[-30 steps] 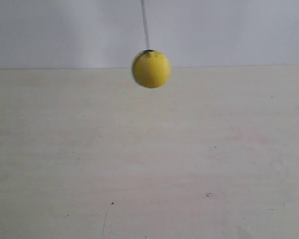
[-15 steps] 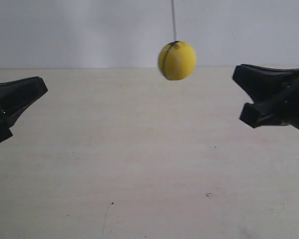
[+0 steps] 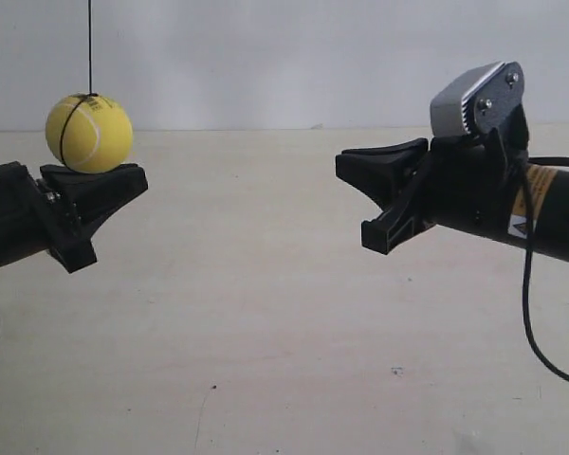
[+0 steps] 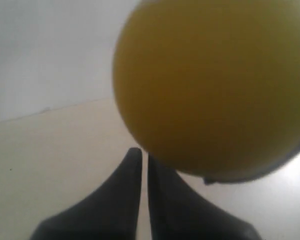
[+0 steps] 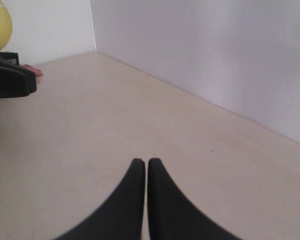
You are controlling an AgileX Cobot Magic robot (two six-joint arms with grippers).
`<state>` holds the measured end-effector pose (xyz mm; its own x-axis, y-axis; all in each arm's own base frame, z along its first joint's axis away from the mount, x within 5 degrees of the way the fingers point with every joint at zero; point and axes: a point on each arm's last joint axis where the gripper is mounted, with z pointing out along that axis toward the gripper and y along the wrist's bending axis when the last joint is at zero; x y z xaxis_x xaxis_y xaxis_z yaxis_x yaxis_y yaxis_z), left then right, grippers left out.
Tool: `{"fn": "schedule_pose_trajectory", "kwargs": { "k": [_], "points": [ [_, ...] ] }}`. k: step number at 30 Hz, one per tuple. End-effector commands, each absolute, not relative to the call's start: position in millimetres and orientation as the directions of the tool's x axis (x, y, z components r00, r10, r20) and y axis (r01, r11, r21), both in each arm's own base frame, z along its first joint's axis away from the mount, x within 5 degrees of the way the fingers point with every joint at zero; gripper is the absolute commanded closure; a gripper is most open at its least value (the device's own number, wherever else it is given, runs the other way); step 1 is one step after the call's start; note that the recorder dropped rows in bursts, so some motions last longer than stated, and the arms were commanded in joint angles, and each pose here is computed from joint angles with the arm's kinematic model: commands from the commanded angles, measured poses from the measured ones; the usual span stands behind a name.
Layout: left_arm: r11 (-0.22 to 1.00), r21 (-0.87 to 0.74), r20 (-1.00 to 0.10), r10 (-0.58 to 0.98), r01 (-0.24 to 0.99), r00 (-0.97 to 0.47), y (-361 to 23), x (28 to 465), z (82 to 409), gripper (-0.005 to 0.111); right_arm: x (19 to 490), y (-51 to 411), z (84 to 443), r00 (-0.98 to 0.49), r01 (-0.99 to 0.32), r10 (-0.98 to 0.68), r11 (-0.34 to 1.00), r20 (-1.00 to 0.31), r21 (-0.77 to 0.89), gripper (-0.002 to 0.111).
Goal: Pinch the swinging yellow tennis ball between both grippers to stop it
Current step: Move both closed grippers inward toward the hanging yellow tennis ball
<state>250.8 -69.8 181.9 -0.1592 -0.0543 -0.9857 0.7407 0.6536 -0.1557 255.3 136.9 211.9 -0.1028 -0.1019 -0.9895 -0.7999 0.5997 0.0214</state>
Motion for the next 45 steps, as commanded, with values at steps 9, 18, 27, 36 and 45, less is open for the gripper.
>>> {"fn": "schedule_pose_trajectory", "kwargs": {
  "k": [9,18,27,36,45],
  "points": [
    [0.65,-0.12,-0.992,-0.062,0.75,-0.106,-76.4,258.8,188.9,0.102,265.1,149.5,230.7,-0.02,-0.861,-0.035,0.509,-0.999,0.0,0.108],
    [0.579,-0.049,-0.999,-0.024,0.814,-0.043,-99.0,258.1,194.9,0.102,263.1,162.7,226.9,-0.033,-0.882,-0.037,0.472,-0.999,0.012,0.108],
    [0.535,-0.041,-0.999,-0.004,0.844,-0.045,-105.0,253.9,193.7,0.102,261.5,163.6,228.3,-0.064,-0.889,-0.003,0.454,-0.998,0.056,0.108],
    [0.532,-0.044,-0.999,-0.01,0.845,-0.045,-108.0,253.4,194.2,0.102,261.0,163.8,228.3,-0.064,-0.892,-0.005,0.449,-0.998,0.055,0.108],
    [0.532,-0.044,-0.999,-0.01,0.845,-0.045,-108.0,253.4,194.2,0.102,261.1,163.8,228.1,-0.065,-0.891,-0.007,0.45,-0.998,0.055,0.108]
  ]
}}
